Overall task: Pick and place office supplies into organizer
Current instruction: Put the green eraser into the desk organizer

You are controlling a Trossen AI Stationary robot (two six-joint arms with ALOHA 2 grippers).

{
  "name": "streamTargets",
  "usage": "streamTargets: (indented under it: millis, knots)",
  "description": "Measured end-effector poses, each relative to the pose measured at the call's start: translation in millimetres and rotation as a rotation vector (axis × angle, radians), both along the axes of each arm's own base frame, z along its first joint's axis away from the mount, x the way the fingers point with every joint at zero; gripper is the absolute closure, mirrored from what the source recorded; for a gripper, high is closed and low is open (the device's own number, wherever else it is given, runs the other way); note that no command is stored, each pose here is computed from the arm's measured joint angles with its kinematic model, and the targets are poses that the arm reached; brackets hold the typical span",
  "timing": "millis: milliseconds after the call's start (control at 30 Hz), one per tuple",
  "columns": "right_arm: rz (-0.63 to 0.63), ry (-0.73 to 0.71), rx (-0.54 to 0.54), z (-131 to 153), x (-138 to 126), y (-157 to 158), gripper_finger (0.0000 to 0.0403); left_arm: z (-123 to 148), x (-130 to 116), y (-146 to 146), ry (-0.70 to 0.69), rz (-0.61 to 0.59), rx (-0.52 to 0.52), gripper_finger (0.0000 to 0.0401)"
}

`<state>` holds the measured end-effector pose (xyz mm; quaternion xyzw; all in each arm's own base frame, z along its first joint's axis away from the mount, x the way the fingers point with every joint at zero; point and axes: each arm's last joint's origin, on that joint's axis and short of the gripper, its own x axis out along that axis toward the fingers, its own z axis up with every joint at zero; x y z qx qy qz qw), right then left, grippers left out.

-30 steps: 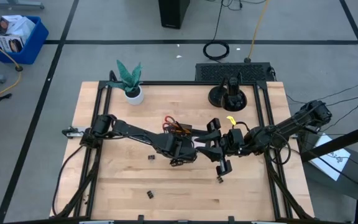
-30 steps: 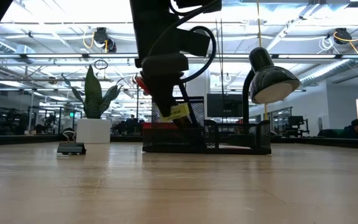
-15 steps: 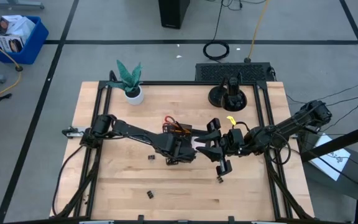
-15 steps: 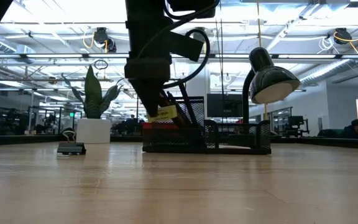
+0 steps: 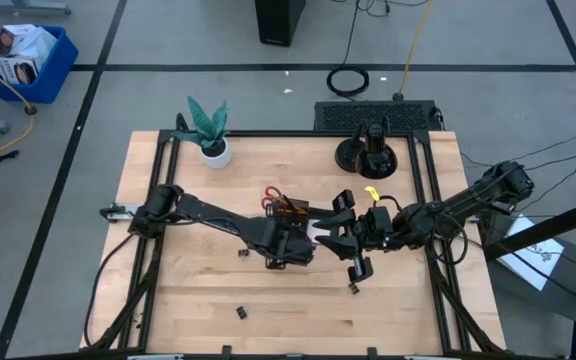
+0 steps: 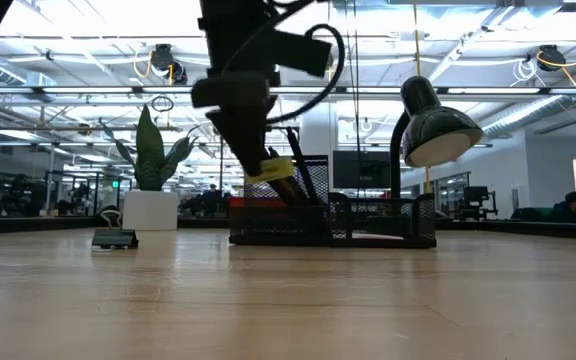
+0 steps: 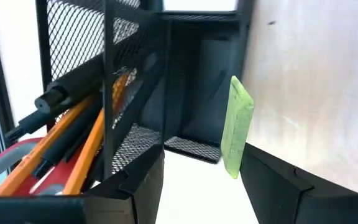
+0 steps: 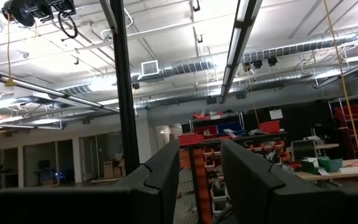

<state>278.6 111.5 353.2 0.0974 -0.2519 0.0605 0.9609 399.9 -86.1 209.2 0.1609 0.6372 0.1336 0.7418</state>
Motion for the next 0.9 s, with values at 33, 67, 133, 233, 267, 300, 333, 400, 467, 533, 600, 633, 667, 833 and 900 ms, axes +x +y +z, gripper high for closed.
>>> streamTargets:
  millis: [33,67,133,233,267,300,333,400,467,533,600,633,667,833,900]
  knots:
    - [0.000,0.000,0.000,0.0,0.0,0.0,0.0293,0.7,0.3,-1.4,-0.008,-0.008,-0.002,0.0192]
    - [-0.001,-0.001,0.000,0.1,0.0,-0.1,0.0293,1.3,1.3,-2.9,-0.020,-0.018,-0.005,0.0192]
    - [-0.001,0.000,-0.001,0.0,0.0,0.0,0.0293,1.1,2.5,-5.5,-0.025,-0.040,-0.029,0.0192]
    - [0.000,0.002,0.000,-0.2,0.1,0.1,0.0293,0.8,4.9,-7.2,-0.038,-0.051,-0.085,0.0192]
    - [0.000,0.005,-0.001,-0.4,0.2,0.1,0.0293,1.0,6.0,-7.7,-0.053,-0.051,-0.083,0.0192]
    - [0.000,0.009,-0.003,-0.8,0.4,0.2,0.0293,1.3,6.4,-7.7,-0.063,-0.045,-0.067,0.0192]
    - [0.001,0.013,-0.004,-1.2,0.6,0.3,0.0293,1.5,6.6,-7.2,-0.069,-0.042,-0.048,0.0192]
    - [0.003,0.016,-0.001,-1.4,0.8,0.5,0.0293,2.0,8.7,-7.3,-0.093,-0.042,-0.041,0.0192]
    - [0.005,0.015,0.001,-1.4,0.7,0.5,0.0293,1.9,9.0,-7.7,-0.091,-0.052,-0.050,0.0192]
    - [0.005,0.016,0.001,-1.4,0.8,0.5,0.0293,2.0,9.0,-7.5,-0.086,-0.067,-0.037,0.0192]
    - [0.006,0.022,-0.002,-2.0,1.1,0.6,0.0293,2.6,9.3,-6.1,-0.096,-0.062,0.011,0.0192]
    - [0.006,0.023,-0.002,-2.1,1.1,0.7,0.0293,2.9,9.6,-4.7,-0.104,-0.052,0.030,0.0192]
    - [0.006,0.023,-0.003,-2.1,1.1,0.7,0.0293,3.1,9.8,-3.6,-0.108,-0.044,0.039,0.0192]
    - [0.005,0.022,-0.002,-2.0,1.1,0.5,0.0293,2.2,9.0,-4.6,-0.083,-0.062,-0.013,0.0192]
    - [0.005,0.022,-0.002,-2.0,1.1,0.5,0.0293,2.9,9.1,-5.7,-0.098,-0.060,0.031,0.0192]
